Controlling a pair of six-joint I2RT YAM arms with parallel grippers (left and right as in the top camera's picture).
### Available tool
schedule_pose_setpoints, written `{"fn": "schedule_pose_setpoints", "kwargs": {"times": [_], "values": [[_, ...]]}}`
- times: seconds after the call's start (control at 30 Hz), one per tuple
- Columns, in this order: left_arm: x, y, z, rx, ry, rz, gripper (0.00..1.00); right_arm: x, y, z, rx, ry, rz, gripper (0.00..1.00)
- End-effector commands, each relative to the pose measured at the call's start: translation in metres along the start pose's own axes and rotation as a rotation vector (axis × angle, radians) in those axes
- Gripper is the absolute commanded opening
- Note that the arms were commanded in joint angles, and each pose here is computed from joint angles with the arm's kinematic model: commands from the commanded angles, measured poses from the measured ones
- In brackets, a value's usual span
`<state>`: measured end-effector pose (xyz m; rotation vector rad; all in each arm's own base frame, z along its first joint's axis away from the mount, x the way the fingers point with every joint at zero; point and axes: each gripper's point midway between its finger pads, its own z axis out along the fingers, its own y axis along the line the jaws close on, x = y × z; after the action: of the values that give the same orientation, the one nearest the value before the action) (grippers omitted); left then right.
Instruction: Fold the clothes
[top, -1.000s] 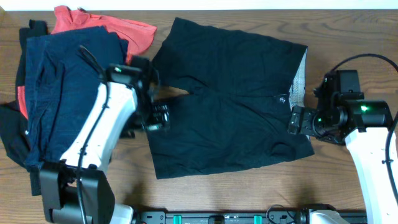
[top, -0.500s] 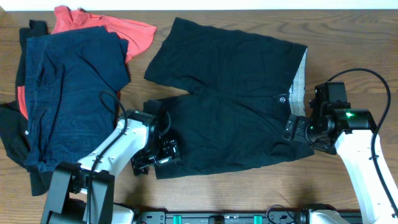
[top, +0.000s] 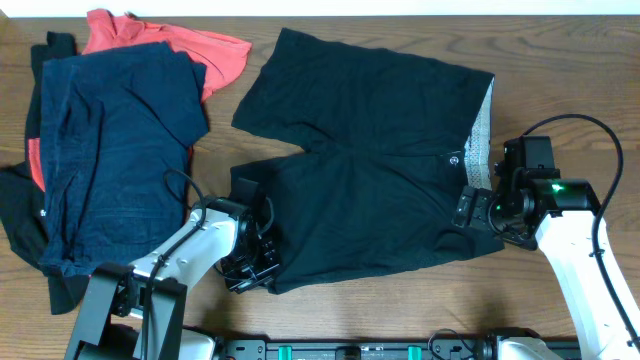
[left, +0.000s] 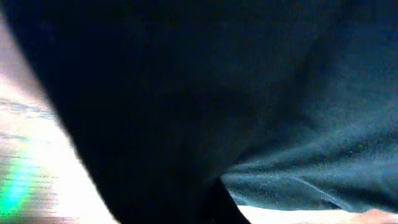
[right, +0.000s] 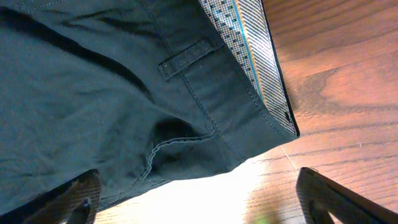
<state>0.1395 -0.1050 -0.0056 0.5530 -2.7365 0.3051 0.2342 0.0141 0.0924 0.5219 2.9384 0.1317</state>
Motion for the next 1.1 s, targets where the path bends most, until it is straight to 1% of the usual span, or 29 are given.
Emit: {"fn": "schedule_pose_setpoints", "kwargs": {"times": [0.0,0.1,0.23,0.3,0.43,0.53,0.63,0.73,0.9,1.07], "values": [[0.002,0.003,0.004,-0.009,0.010,0.017,0.06,0.004,-0.002,0.001,0.005,0.016,0.017,0.91],[-0.004,-0.004,-0.002,0.006,-0.010,0.059,0.06,0.005,-0.007,0.002,0.030,0.017,0.019,0.87],[-0.015,-0.015,-0.014,0.026,-0.062,0.096,0.06,0.008,-0.023,0.008,0.113,0.009,0.054,0.85],[-0.025,-0.017,-0.020,0.011,-0.111,0.105,0.06,0.016,-0.026,0.016,0.119,0.030,0.086,0.82],[-0.042,-0.015,-0.030,-0.019,-0.182,0.108,0.06,0.033,-0.033,0.027,0.145,0.076,0.146,0.81],[-0.047,-0.013,-0.034,-0.014,-0.193,0.111,0.06,0.041,-0.037,0.031,0.156,0.099,0.156,0.80],[-0.052,-0.008,-0.037,-0.006,-0.197,0.081,0.06,0.044,-0.039,0.036,0.162,0.101,0.159,0.77],[-0.056,-0.003,-0.039,-0.001,-0.202,0.078,0.06,0.042,-0.039,0.044,0.157,0.081,0.158,0.75],[-0.060,0.000,-0.041,0.006,-0.207,0.065,0.06,0.037,-0.038,0.060,0.128,0.028,0.159,0.75],[-0.060,0.001,-0.041,0.006,-0.208,0.068,0.06,0.040,-0.037,0.070,0.108,0.023,0.159,0.74]]}}
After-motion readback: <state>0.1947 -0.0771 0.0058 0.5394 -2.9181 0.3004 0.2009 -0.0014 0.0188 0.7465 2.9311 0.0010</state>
